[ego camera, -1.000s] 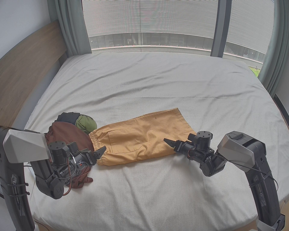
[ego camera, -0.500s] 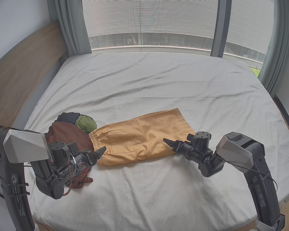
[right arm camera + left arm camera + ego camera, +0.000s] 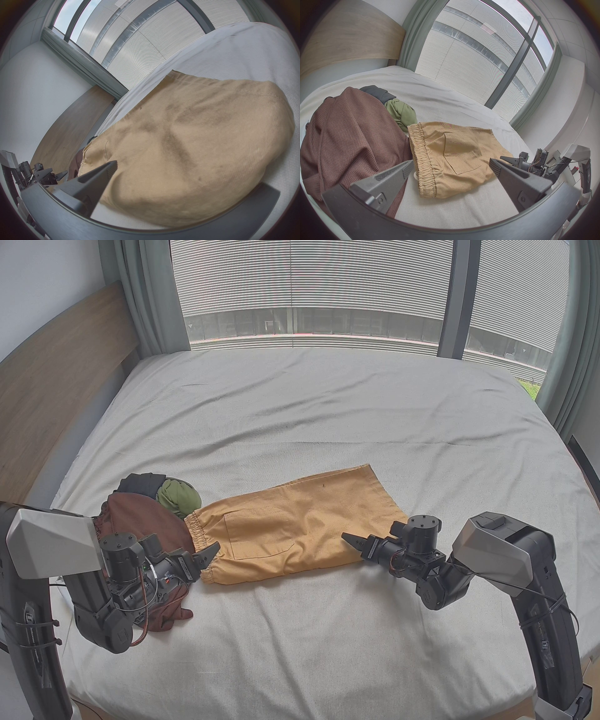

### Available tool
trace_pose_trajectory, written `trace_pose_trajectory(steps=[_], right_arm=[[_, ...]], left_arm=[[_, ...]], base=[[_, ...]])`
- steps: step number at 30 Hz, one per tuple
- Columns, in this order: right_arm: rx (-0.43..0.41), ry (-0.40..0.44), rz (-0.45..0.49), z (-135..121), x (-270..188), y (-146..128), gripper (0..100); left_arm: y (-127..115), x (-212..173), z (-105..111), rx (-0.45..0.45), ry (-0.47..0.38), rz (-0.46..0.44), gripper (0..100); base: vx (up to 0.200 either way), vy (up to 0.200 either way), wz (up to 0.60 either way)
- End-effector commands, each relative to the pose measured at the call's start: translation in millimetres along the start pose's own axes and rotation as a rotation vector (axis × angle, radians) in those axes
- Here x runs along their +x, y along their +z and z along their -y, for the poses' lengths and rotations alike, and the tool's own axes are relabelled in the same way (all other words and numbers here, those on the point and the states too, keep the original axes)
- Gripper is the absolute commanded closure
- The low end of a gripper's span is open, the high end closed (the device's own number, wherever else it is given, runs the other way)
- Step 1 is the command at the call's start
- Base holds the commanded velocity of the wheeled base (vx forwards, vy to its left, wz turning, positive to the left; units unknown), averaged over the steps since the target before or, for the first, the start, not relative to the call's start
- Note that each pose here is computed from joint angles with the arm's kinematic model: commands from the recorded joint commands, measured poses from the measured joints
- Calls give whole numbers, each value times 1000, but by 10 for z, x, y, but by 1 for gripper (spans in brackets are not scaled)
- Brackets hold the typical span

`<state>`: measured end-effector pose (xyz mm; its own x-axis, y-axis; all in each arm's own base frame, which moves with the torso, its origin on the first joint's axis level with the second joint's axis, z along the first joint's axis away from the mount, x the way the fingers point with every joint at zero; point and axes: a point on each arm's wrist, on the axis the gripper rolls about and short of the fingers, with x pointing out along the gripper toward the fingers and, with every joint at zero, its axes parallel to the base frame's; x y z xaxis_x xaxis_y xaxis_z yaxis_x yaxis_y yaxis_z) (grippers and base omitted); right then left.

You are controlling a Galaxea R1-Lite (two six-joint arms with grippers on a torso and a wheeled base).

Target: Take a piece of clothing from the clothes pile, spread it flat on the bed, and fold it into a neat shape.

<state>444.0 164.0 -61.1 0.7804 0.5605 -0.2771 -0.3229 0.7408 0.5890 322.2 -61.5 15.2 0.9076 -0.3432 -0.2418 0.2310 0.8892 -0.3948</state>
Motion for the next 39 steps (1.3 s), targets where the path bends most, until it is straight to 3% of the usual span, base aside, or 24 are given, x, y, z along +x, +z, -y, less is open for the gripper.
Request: trace_pose_trajectory(steps=[1,17,23,39], right_arm=[[-5,1,7,-9,-10,15,100],[-7,-3,-6,-54,-116,15,100],[-30,-25,-40,-177,-396,61,100],[-72,-91,-144,-180,-1039,-193,100]], left_arm=[[8,-5,4,1,-2,5,0],[9,1,4,-1,-3,7,0],[14,-1,0,-9,-1,7,0],[7,-2,-2,-11,0,5,0]], base=[[0,0,0],[0,0,0],[0,0,0],[0,0,0]])
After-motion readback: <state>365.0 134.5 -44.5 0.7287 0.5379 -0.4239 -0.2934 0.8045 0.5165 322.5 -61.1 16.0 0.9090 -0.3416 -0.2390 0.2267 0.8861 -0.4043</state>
